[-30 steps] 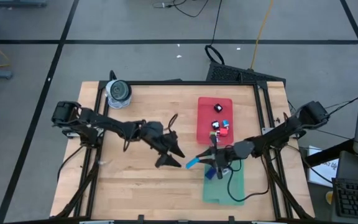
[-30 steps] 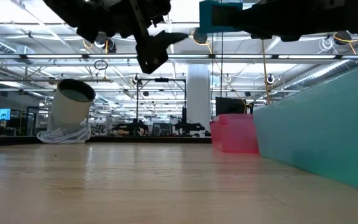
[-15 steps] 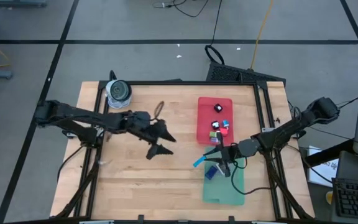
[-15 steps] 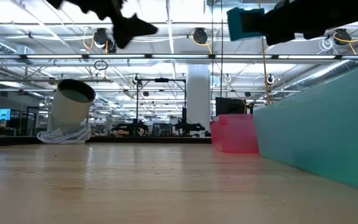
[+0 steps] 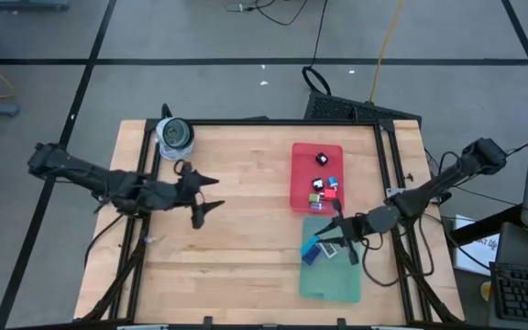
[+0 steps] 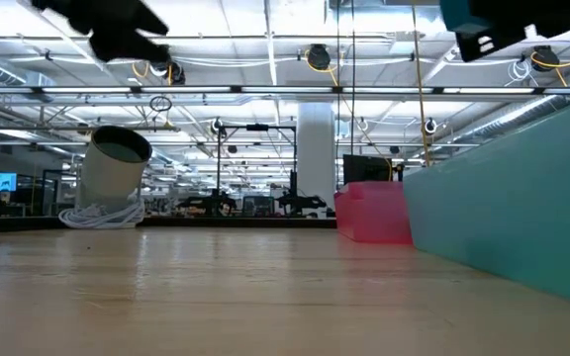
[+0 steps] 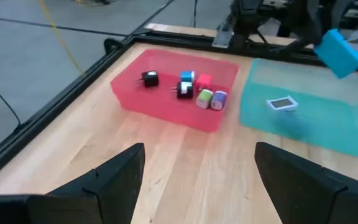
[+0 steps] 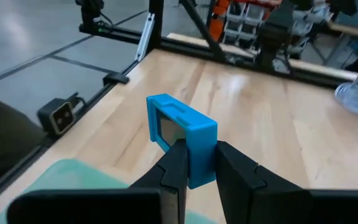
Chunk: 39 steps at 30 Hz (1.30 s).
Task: Pick & Place Office items
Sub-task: Put the blue digital clock into the green bin, then return to Home Position
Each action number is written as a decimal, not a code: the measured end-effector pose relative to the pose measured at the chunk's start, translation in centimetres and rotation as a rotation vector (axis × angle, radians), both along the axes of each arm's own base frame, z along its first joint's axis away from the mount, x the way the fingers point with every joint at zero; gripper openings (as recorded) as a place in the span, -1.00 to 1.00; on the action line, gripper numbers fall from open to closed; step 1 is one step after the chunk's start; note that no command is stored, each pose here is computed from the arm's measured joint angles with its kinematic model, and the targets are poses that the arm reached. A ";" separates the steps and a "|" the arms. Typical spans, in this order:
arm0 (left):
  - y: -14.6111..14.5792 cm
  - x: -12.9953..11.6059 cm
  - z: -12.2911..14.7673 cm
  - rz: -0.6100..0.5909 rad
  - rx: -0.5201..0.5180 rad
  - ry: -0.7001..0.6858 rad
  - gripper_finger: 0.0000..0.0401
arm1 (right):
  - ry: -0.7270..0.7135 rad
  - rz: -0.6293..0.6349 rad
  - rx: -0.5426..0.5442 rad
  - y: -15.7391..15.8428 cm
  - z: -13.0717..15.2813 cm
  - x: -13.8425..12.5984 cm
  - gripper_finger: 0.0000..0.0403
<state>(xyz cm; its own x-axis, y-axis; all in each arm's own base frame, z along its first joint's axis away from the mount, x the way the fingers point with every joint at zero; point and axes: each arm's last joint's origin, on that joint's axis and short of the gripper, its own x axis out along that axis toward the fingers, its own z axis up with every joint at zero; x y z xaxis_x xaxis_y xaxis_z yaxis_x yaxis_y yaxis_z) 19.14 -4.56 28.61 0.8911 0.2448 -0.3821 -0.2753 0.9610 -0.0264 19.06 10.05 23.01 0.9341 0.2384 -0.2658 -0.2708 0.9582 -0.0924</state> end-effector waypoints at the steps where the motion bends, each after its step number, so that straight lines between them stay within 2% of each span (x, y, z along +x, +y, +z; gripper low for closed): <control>1: 0.0 -0.5 -0.5 0.007 -0.004 -0.012 0.53 | 0.011 0.002 0.011 0.0 0.1 -0.3 -0.75; 7: 0.6 -3.6 -3.6 0.006 -0.052 -0.124 0.54 | 0.076 0.012 0.092 -0.2 -1.3 -2.2 -0.75; 10: 1.0 -5.0 -4.6 -0.039 -0.086 -0.182 0.54 | 0.085 0.008 0.125 -0.6 -2.2 -3.1 -0.75; 19: 2.1 -8.1 -6.5 -0.060 -0.118 -0.298 0.54 | 0.139 -0.030 0.148 -2.4 -6.3 -5.5 -0.75; 25: 2.4 -9.0 -6.7 -0.066 -0.111 -0.347 0.54 | 0.095 -0.054 0.181 -3.2 -7.5 -5.8 -0.72; 32: 2.4 -9.1 -6.8 -0.066 -0.108 -0.340 0.54 | 0.040 -0.047 0.215 -3.2 -7.5 -5.9 -0.45; 39: 2.4 -9.0 -6.9 -0.089 -0.019 -0.318 0.54 | 0.040 -0.047 0.215 -3.2 -7.5 -5.9 -0.33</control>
<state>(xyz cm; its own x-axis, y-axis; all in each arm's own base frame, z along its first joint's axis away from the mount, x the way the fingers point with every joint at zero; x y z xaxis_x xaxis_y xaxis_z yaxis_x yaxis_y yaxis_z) 10.09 -2.13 21.76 0.9840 0.1563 -0.0855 -0.1657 0.9793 -0.1160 13.13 6.82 15.49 0.9353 0.2500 -0.2504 -0.2248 0.9664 0.1250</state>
